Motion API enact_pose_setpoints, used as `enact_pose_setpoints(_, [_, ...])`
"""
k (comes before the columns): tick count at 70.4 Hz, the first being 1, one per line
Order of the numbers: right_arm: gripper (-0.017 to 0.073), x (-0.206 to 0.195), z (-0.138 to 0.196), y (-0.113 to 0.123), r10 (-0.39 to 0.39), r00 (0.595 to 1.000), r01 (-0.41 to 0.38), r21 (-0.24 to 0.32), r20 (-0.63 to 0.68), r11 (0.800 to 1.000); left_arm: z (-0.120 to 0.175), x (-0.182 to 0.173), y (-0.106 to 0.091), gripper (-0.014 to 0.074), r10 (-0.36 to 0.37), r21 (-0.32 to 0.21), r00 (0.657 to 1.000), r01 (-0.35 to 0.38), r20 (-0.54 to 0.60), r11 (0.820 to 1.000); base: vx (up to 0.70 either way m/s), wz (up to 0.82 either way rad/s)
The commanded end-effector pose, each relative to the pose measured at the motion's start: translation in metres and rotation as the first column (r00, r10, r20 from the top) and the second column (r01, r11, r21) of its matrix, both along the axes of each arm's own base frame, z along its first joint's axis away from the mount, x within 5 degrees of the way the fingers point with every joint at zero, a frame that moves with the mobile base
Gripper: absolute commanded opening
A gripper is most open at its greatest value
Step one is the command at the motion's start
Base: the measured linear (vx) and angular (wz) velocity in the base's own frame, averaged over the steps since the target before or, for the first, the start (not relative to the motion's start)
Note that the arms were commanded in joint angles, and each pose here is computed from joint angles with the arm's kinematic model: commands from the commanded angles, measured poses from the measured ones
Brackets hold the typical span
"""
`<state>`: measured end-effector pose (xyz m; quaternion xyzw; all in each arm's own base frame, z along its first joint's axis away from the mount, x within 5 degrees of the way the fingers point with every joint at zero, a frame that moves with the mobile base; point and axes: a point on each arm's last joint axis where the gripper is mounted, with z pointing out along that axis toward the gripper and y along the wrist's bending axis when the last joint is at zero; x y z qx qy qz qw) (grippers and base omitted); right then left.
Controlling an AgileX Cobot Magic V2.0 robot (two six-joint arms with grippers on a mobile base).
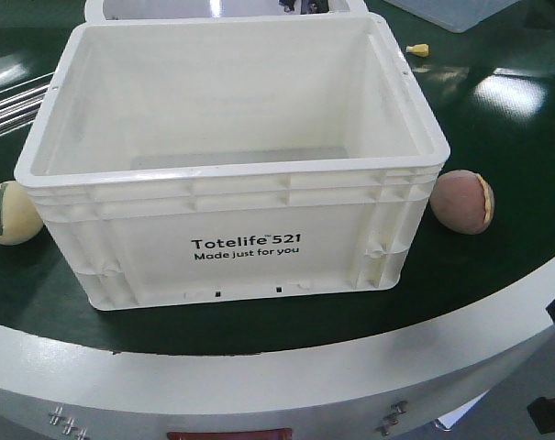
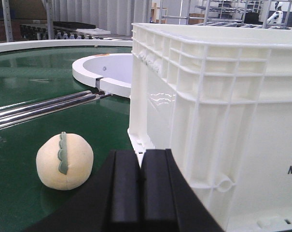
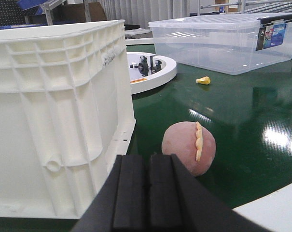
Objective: Place moving items into box and shelve
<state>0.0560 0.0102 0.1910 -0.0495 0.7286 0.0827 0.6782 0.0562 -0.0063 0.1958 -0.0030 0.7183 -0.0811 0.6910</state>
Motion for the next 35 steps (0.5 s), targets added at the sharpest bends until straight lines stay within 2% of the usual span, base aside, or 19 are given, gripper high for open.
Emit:
enact_pose_setpoints(1, [-0.0015,-0.0009,0.0077,0.0007,0.009,0.995,-0.009,0.003,0.098,1.0,0.0032,-0.0006,-0.0002,-0.0026,-0.003,-0.013,0.996,0.005,0.087,1.0,0.0,0.0])
enact_pose_setpoints(27, [-0.0015,-0.0009,0.0077,0.0007,0.009,0.995,-0.009,0.003,0.098,1.0,0.0032,-0.0006,-0.0002,-0.0026,-0.003,-0.013,0.996,0.005,0.087,1.0,0.0,0.0])
enact_pose_setpoints(35, [-0.0015,-0.001,0.008,0.0007,0.01,0.995,-0.009,-0.016,0.102,1.0,0.0033,-0.0006,-0.0002,-0.0026,-0.003,-0.013,0.996,0.005,0.088,1.0,0.0,0.0])
